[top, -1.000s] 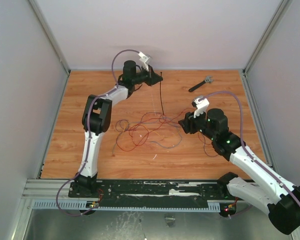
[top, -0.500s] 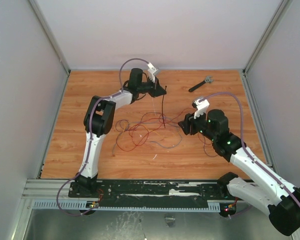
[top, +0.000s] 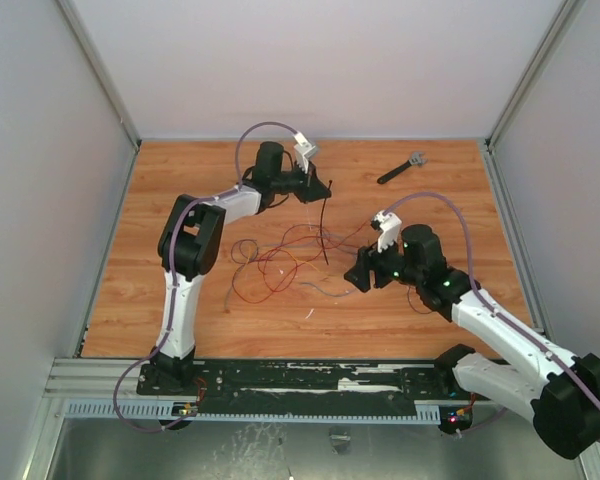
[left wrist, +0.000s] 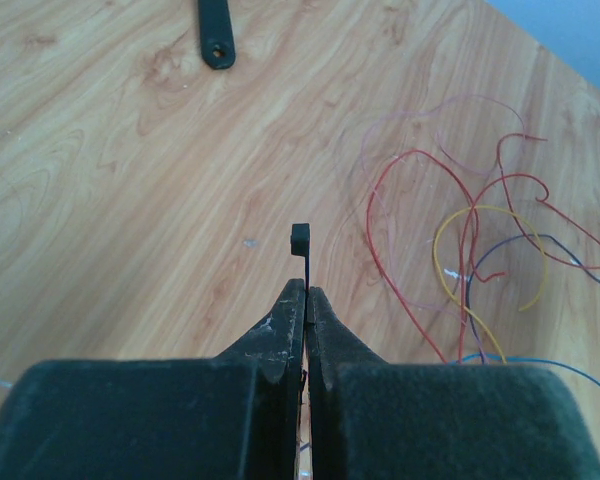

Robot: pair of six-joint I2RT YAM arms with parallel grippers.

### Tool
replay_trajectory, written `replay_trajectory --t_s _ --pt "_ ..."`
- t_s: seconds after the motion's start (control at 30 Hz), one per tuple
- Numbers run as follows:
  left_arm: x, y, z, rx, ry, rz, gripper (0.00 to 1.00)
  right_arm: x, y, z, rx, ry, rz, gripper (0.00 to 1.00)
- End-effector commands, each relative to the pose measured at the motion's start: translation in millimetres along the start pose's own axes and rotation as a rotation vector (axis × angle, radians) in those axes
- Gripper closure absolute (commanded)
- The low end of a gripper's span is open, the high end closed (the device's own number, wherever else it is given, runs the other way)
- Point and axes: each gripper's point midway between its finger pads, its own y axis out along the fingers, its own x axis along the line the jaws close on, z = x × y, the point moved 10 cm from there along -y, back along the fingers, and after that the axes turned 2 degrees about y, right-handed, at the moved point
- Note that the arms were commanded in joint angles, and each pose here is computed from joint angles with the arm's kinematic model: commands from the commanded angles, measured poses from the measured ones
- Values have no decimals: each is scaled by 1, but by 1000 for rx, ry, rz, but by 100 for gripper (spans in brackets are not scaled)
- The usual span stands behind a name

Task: Zip-tie the wires
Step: Tie the cable at the center of the board.

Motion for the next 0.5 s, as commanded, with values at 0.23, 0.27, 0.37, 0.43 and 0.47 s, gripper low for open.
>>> replay_trajectory --t_s 0.23,0.27,0.37,0.43,0.47 --pt "-10 -7 -13 -1 66 15 100 9 10 23 104 80 -157 38" --pt "-10 -7 -13 3 66 16 100 10 12 25 113 87 -171 38" --pt "-10 -8 -15 8 73 14 100 12 19 30 142 112 -193 37" --pt "-10 -8 -14 13 73 15 100 10 24 33 165 129 -174 35" --pt "-10 -8 -14 15 73 16 100 9 27 36 171 136 -161 34"
